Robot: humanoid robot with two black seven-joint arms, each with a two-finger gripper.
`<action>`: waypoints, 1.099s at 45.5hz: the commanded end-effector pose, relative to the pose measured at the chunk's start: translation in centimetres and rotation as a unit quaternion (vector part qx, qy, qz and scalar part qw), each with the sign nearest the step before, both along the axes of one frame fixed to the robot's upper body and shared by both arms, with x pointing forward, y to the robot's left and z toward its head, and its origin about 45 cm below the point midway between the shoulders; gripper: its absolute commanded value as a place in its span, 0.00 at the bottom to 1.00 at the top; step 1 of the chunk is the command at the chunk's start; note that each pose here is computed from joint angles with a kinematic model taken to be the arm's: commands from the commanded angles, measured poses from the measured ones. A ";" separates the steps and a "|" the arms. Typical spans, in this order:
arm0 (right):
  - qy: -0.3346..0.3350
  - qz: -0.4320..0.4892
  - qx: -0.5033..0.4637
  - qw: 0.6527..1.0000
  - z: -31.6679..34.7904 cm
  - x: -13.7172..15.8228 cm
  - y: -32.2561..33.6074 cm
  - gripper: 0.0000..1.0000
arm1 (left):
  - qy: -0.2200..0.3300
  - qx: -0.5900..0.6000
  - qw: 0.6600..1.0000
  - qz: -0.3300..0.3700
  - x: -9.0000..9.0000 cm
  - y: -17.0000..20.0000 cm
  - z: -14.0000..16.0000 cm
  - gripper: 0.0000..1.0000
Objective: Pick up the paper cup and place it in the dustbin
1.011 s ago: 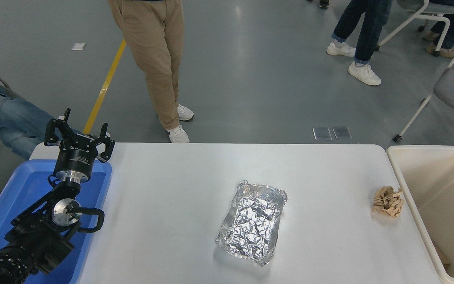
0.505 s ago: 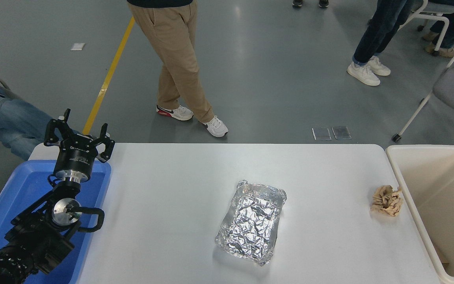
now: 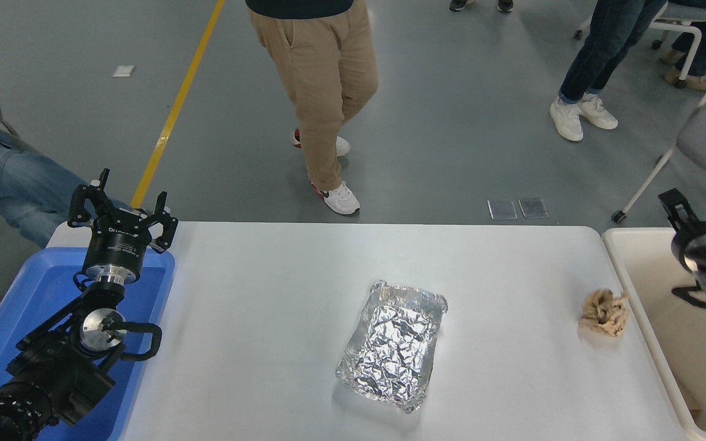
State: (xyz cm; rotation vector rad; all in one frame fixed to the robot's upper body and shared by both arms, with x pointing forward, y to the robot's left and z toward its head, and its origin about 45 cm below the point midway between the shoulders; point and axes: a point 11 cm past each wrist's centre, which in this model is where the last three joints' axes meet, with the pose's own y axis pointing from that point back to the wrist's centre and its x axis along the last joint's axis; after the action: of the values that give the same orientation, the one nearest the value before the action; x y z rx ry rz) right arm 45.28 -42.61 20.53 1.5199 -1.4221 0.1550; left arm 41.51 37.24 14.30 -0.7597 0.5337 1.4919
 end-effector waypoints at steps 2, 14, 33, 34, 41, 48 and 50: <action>0.072 0.144 0.007 0.987 6.4 1.2 7.3 1.00 | 0.000 0.000 1.000 0.000 0.0 0.0 0.0 0.99; 0.149 0.218 0.010 0.964 11.2 -2.0 11.0 1.00 | 0.000 0.000 1.000 0.000 0.0 0.0 0.0 0.99; 0.272 0.280 -0.016 0.920 16.3 -9.6 12.8 1.00 | 0.000 0.000 1.000 0.000 0.0 0.0 0.0 0.99; 0.276 0.283 -0.016 0.918 16.6 -9.8 13.0 1.00 | 0.000 0.000 1.000 0.000 0.0 0.0 0.0 0.99; 0.300 0.309 -0.010 0.902 19.1 -10.9 14.4 1.00 | 0.001 0.000 1.000 0.001 -0.1 0.1 -0.1 0.99; 0.311 0.328 -0.017 0.892 20.3 -11.3 15.8 1.00 | 0.000 0.000 1.000 0.001 -0.1 0.0 -0.1 0.99; 0.312 0.329 -0.018 0.891 20.3 -11.3 15.9 1.00 | 0.000 0.000 1.000 0.001 -0.1 0.0 -0.1 0.99</action>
State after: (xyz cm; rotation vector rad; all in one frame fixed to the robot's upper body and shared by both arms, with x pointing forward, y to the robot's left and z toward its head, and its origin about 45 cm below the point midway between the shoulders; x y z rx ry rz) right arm 35.45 -28.17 38.79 1.7620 -0.4557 0.0884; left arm 41.47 37.27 14.25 -0.7598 0.5335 1.4934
